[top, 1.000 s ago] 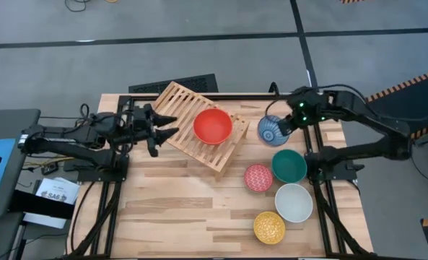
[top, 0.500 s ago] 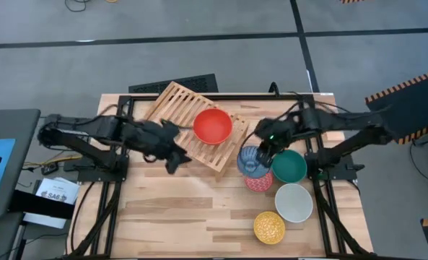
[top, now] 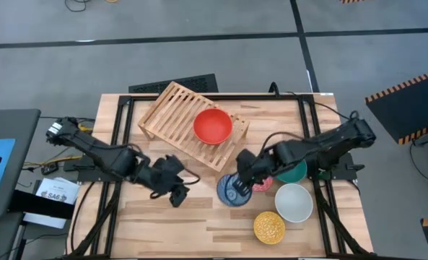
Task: Place and stack bowls onto a shelf
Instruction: Put the blue bowl on the shelf
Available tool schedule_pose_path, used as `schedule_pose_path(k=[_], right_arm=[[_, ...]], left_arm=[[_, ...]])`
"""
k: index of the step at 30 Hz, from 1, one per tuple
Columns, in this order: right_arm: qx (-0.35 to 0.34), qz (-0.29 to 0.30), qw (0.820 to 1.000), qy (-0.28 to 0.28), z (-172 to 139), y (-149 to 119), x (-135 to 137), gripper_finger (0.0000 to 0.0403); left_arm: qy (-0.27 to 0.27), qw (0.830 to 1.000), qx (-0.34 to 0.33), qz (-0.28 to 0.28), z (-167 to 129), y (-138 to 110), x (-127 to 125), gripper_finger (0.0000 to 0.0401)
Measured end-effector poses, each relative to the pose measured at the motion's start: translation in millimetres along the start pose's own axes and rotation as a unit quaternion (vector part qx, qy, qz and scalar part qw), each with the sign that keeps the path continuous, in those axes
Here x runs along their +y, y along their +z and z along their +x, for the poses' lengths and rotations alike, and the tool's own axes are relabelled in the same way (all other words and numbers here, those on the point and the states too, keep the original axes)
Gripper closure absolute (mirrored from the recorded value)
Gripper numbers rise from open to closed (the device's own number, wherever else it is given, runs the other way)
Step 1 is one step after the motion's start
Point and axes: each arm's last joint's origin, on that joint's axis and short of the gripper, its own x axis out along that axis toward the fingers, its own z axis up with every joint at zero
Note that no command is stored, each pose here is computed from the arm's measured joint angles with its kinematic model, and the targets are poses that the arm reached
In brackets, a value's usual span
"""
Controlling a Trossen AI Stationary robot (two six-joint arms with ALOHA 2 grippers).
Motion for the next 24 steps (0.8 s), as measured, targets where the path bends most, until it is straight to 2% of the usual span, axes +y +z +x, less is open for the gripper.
schedule_pose_path(k=[5, 12, 17, 24], right_arm=[[0.011, 0.004, 1.0, -0.009, 19.5, -3.6, 21.9, 0.037], [-0.027, -0.031, 0.999, -0.029, 42.6, 9.5, 51.6, 0.037], [-0.049, -0.04, 0.997, -0.05, 64.9, 21.3, 62.5, 0.037], [-0.064, -0.07, 0.994, -0.06, 75.1, 25.2, 71.2, 0.037]], left_arm=[[-0.033, 0.997, -0.022, -0.073, -5.9, -16.8, 5.1, 0.0203], [-0.06, 0.986, -0.022, -0.154, 14.9, -31.5, 9.6, 0.0203], [-0.046, 0.986, -0.015, -0.16, 30.2, -36.8, 7.1, 0.0203], [0.0, 0.983, -0.001, -0.186, 58.3, -48.9, 7.8, 0.0203]])
